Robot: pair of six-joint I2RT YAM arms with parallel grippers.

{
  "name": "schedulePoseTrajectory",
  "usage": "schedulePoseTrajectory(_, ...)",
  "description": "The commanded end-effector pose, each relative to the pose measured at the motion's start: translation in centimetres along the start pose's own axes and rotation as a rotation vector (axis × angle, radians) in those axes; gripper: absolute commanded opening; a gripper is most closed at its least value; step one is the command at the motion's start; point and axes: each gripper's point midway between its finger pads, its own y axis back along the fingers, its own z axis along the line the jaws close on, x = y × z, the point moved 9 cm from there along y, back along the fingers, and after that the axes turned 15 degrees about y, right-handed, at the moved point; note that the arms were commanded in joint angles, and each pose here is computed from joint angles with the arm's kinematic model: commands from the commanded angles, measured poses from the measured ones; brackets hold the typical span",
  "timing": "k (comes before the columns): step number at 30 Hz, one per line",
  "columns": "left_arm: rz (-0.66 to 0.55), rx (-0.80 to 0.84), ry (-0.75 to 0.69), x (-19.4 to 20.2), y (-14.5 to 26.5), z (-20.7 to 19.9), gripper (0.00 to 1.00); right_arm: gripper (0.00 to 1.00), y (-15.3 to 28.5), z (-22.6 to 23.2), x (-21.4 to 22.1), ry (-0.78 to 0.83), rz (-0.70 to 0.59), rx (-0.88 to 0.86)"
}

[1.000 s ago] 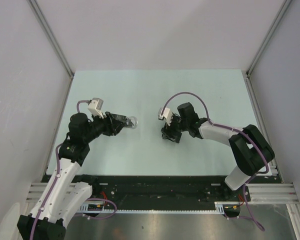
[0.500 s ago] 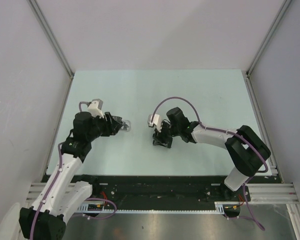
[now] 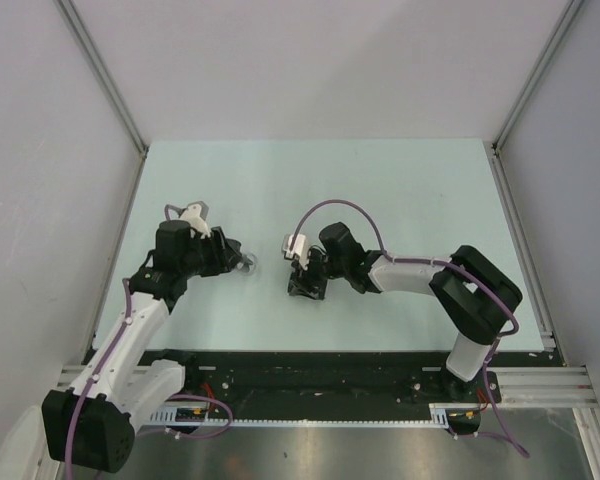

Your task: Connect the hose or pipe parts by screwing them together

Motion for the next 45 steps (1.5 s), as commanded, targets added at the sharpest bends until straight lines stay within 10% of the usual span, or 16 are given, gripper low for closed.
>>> schedulePoseTrajectory(1,-0.062,0.057,0.005,-1.7,0.8,-1.4,0.0,0.67,-0.5,-1.1,-2.1,0.053,-0.088,0.041)
schedulePoseTrajectory(14,-0.002,0.048,0.027,-1.3,-0.2,-1.1,0.0,0.79,0.7,-1.5,-3.9,0.102,-0.168,0.041)
schedulePoseTrajectory(45,0.092,0.137,0.049,-0.6,-1.3,-1.6,0.0,0.72,-1.8,0.3,1.2,0.132,-0.098,0.021)
